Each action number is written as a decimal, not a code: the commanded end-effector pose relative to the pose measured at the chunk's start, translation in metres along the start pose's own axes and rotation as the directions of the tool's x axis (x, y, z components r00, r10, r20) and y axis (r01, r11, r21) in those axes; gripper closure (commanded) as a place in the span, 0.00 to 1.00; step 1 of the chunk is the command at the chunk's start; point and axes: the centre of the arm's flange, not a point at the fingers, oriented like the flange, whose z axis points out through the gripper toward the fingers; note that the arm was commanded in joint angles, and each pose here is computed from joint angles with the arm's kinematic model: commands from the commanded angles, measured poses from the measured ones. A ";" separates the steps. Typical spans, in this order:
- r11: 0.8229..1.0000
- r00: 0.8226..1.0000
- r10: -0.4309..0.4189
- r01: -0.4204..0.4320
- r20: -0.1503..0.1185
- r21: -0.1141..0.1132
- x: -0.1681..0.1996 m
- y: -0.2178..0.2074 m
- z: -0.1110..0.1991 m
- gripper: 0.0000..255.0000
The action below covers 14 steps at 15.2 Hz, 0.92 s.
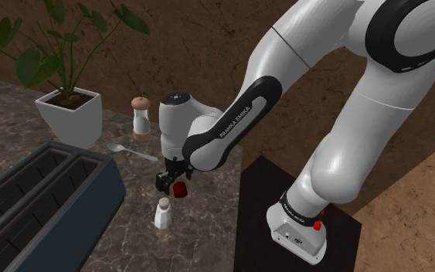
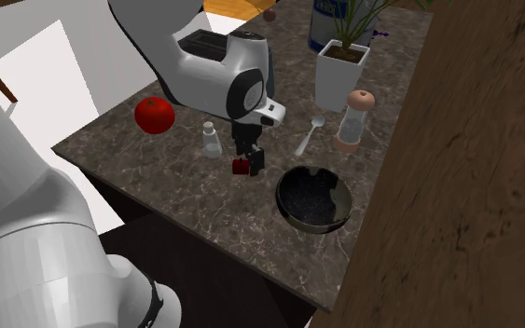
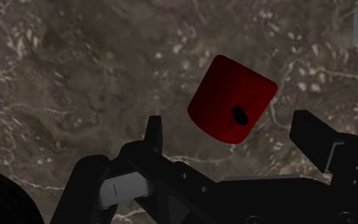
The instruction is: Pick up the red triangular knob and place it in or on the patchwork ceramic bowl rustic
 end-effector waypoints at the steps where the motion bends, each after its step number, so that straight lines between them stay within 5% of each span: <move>1: 1.000 1.000 0.000 0.000 0.000 0.000 0.000 0.000 0.001 0.00; 6: 1.000 1.000 0.000 0.000 0.000 0.000 0.000 0.000 0.001 0.00; 7: 1.000 1.000 0.000 0.000 0.000 0.000 0.000 0.000 0.001 1.00; 14: 1.000 1.000 0.000 0.000 0.000 0.000 0.000 0.000 0.001 1.00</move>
